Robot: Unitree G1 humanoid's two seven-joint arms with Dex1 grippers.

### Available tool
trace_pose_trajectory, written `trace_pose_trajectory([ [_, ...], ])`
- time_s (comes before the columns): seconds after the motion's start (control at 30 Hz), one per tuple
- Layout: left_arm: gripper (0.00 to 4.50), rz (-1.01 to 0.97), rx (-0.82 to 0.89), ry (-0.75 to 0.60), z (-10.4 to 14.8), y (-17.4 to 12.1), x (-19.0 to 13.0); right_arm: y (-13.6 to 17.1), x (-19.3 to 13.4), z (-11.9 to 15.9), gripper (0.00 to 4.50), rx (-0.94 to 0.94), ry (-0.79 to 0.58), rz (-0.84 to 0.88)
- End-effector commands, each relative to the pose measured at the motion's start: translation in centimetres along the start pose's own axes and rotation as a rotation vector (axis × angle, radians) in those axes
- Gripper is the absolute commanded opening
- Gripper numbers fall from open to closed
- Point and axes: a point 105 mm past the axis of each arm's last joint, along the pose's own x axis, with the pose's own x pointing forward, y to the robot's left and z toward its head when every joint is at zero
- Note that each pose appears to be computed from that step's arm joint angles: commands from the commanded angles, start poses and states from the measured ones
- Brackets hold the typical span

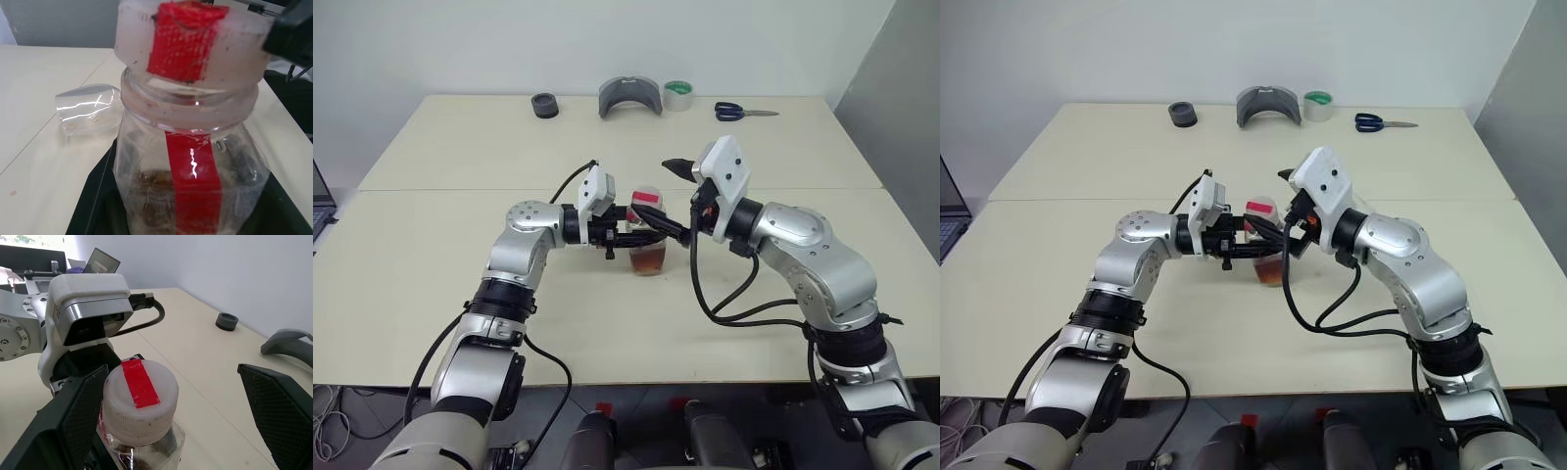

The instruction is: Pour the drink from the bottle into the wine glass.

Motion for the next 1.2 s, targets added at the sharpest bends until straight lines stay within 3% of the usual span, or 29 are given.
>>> trace_pose_trajectory([
  [0.03,1.80,0.004,0.063,-0.038,2.00,0.38,-0.24,-0.25,-0.64,1.19,4.50,-0.024,-0.037,-0.013],
  [1.2,1.80,0.006,0.064,-0.033,1.83,0.47,-0.21,0.13,-1.10,1.15,4.50,-0.019,-0.029,0.012],
])
